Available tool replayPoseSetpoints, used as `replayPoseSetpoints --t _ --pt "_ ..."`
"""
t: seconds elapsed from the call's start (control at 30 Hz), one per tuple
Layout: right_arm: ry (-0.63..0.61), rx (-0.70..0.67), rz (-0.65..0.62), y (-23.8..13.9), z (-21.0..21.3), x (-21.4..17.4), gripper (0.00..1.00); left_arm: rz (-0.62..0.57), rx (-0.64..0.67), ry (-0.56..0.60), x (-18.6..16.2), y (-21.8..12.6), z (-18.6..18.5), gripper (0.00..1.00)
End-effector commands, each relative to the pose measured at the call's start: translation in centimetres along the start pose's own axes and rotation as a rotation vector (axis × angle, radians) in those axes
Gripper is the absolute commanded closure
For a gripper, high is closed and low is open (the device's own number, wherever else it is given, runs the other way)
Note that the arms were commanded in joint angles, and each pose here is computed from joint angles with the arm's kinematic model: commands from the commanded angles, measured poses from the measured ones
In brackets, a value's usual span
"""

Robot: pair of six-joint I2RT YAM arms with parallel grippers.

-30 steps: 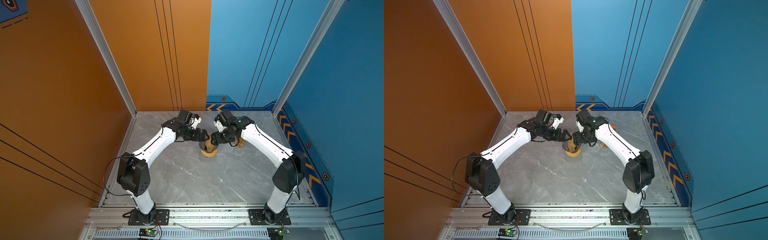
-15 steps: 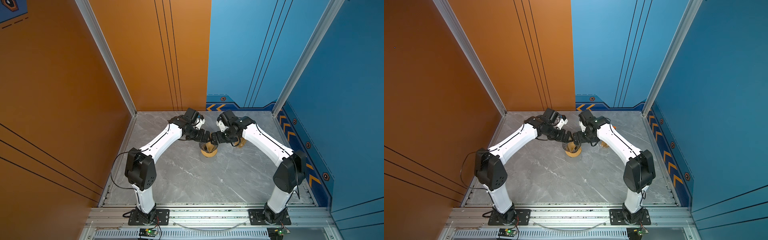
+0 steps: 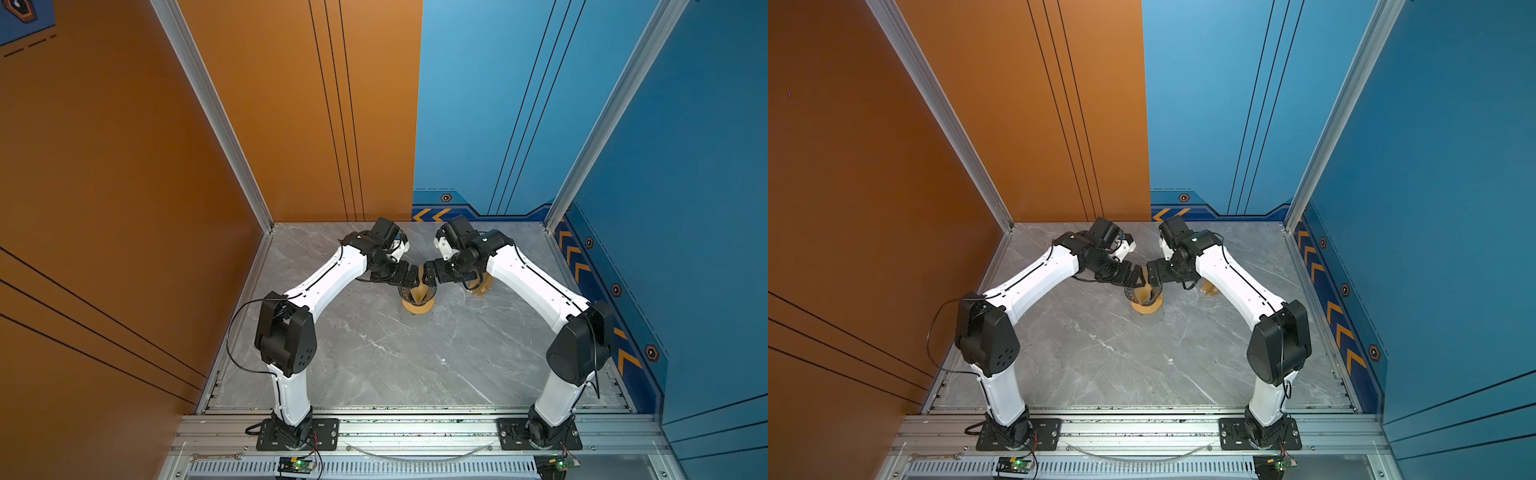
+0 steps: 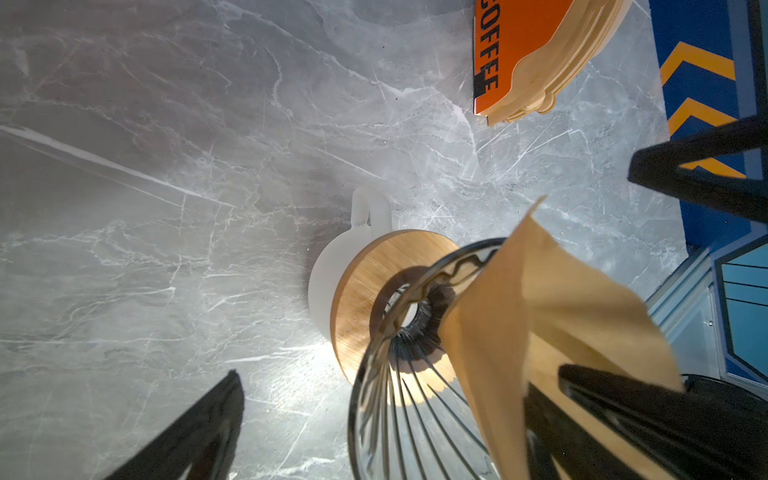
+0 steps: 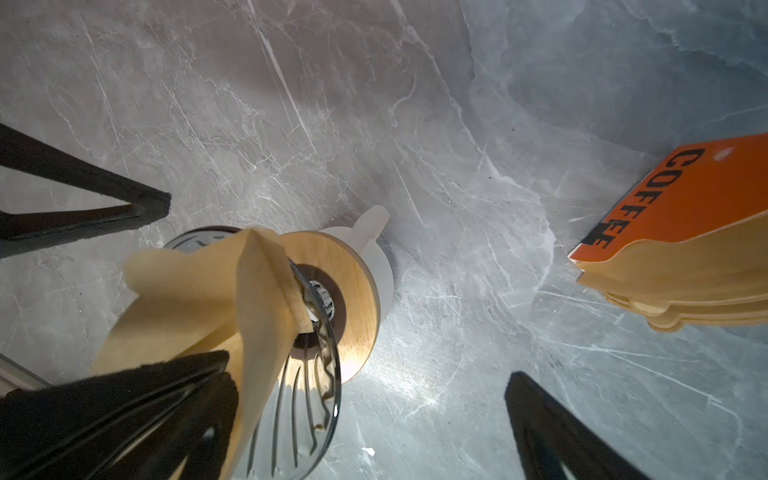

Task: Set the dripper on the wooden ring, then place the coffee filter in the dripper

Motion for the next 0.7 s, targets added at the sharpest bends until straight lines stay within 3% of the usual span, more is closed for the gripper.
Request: replayPoseSetpoints --t 0.0,0.67 --pt "-0.008 -0.043 0.027 0.3 -0.5 -0.1 0.01 0.024 0.017 0.018 -0.2 0.3 0.3 0.02" --pt "-0.071 -0.145 0.074 1.2 -0.3 -0.4 0.01 0.054 0.046 -0.025 -1.1 0.7 1.9 0.02"
Point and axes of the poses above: each gripper's point midway between its finger pads, its own y axis out along the fingers, its own z axis along the line the jaws close on, x = y × z, the point moved 3 cm from there along -y, back along the fingers, and after that the axes turned 6 degrees about y, right-handed, at the moved point
